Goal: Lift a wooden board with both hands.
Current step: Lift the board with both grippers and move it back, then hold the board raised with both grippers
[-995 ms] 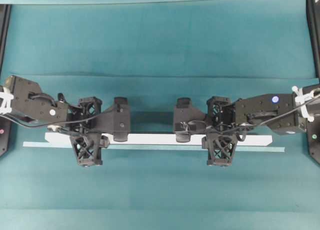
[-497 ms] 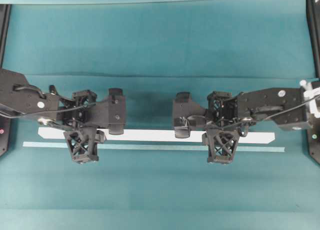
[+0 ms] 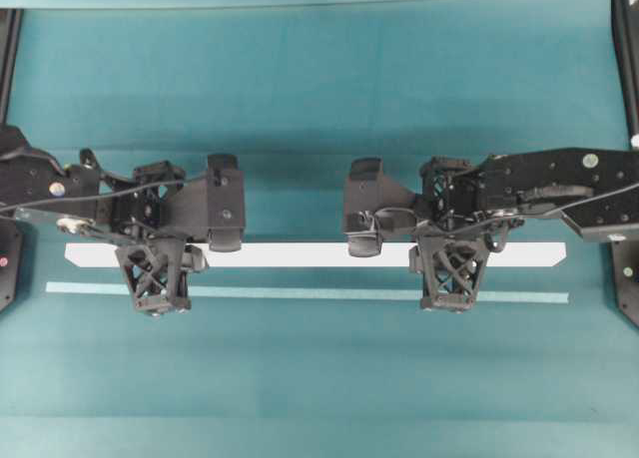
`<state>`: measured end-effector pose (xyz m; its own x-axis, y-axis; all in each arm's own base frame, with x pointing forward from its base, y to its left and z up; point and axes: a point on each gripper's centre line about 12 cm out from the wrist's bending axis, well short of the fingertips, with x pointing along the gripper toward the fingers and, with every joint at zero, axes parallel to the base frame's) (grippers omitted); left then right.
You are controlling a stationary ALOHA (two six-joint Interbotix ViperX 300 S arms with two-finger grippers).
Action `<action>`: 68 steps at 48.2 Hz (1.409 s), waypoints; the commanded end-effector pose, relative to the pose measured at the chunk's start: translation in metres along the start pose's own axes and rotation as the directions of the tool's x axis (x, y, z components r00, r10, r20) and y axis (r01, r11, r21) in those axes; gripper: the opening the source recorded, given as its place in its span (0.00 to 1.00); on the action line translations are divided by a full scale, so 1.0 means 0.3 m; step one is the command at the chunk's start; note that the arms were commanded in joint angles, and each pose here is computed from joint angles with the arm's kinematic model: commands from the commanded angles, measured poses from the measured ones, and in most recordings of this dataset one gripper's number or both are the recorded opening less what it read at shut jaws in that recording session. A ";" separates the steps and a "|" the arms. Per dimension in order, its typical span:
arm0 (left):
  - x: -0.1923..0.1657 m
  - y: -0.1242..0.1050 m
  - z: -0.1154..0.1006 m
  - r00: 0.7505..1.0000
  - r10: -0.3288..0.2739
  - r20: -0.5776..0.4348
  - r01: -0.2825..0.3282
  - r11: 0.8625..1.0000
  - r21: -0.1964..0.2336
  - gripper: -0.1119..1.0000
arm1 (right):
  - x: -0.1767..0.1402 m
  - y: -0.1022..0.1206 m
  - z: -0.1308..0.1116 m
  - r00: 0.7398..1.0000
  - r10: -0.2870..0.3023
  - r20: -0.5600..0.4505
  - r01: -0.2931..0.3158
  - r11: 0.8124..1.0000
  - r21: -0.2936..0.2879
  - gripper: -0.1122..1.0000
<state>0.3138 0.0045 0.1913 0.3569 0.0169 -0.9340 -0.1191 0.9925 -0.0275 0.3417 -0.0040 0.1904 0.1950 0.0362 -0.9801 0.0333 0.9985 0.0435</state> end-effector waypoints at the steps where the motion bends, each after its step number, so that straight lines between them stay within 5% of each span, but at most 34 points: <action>1: -0.055 0.007 0.039 0.999 0.000 0.042 0.000 1.000 -0.010 0.26 | -0.039 0.004 0.024 1.000 0.000 0.015 0.000 1.000 0.000 0.29; 68: -0.473 0.005 0.182 0.997 0.004 0.080 -0.003 1.000 -0.016 0.26 | -0.492 0.021 0.119 1.000 -0.016 -0.007 0.016 1.000 0.015 0.29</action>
<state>0.3158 0.0080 0.3188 0.3766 0.0253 -0.9260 -0.1272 0.9916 -0.0246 0.3477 -0.0064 0.3245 0.1458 0.0191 -0.9891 0.0480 0.9985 0.0263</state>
